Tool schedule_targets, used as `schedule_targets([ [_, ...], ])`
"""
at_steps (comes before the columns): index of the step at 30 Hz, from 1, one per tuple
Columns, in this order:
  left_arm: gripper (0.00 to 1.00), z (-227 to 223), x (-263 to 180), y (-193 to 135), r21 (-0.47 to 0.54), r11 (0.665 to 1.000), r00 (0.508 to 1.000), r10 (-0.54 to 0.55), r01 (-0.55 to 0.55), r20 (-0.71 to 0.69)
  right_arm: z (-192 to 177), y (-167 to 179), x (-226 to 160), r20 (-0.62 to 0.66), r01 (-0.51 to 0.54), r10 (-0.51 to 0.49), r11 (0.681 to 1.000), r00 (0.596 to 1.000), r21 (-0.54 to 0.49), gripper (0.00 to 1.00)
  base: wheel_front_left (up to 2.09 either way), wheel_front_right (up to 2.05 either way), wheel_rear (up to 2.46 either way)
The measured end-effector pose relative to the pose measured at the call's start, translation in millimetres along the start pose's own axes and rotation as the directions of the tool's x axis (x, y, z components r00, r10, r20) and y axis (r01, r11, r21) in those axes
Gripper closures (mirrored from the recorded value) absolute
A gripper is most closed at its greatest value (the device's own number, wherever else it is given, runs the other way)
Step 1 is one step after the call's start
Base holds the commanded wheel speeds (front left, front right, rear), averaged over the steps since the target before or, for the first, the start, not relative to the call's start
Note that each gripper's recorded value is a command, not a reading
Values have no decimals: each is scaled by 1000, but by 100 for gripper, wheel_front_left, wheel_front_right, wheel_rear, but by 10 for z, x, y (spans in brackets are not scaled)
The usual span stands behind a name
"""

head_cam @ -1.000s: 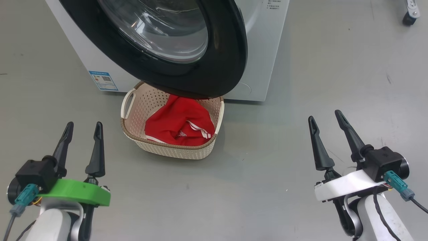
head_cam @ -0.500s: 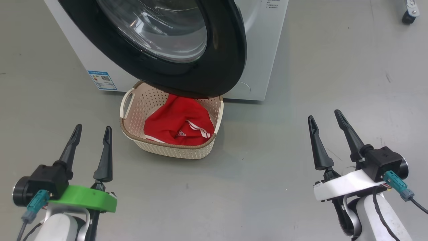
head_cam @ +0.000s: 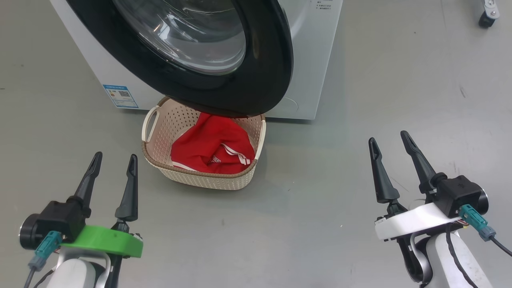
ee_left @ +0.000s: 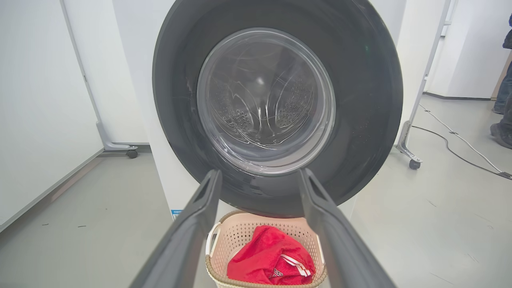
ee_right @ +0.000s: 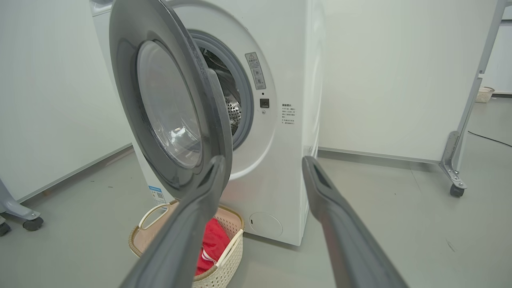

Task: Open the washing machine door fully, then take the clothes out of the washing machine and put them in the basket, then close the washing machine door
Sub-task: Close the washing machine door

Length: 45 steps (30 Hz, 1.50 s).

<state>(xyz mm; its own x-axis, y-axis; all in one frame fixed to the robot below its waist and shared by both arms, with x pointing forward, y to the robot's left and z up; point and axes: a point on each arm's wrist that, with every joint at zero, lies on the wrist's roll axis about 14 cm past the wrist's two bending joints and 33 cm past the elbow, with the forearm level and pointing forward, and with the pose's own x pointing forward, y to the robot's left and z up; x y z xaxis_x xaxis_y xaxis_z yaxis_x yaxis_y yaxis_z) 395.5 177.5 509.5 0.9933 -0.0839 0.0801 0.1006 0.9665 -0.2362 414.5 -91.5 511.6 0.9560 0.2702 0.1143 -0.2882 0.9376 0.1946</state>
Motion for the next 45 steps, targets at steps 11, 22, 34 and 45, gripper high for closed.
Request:
schedule_targets([
  [11,0,-47,-39,-22,-2,1000,1000,-2,2,-10,-6,-12,-26,-3,7,-7,1000,1000,1,0,0,0,0],
  [22,0,-53,-35,-46,2,1000,1000,-13,13,-10,1,-19,-32,-1,10,-10,1000,1000,2,0,0,0,0],
  [34,0,-95,-36,-44,-3,1000,1000,-9,9,-18,-23,27,-14,-7,-17,17,1000,1000,-14,100,0,0,0],
  [45,0,-208,-50,-42,-25,1000,999,5,-6,-44,-52,283,183,-9,-170,170,981,985,-93,100,0,0,0],
])
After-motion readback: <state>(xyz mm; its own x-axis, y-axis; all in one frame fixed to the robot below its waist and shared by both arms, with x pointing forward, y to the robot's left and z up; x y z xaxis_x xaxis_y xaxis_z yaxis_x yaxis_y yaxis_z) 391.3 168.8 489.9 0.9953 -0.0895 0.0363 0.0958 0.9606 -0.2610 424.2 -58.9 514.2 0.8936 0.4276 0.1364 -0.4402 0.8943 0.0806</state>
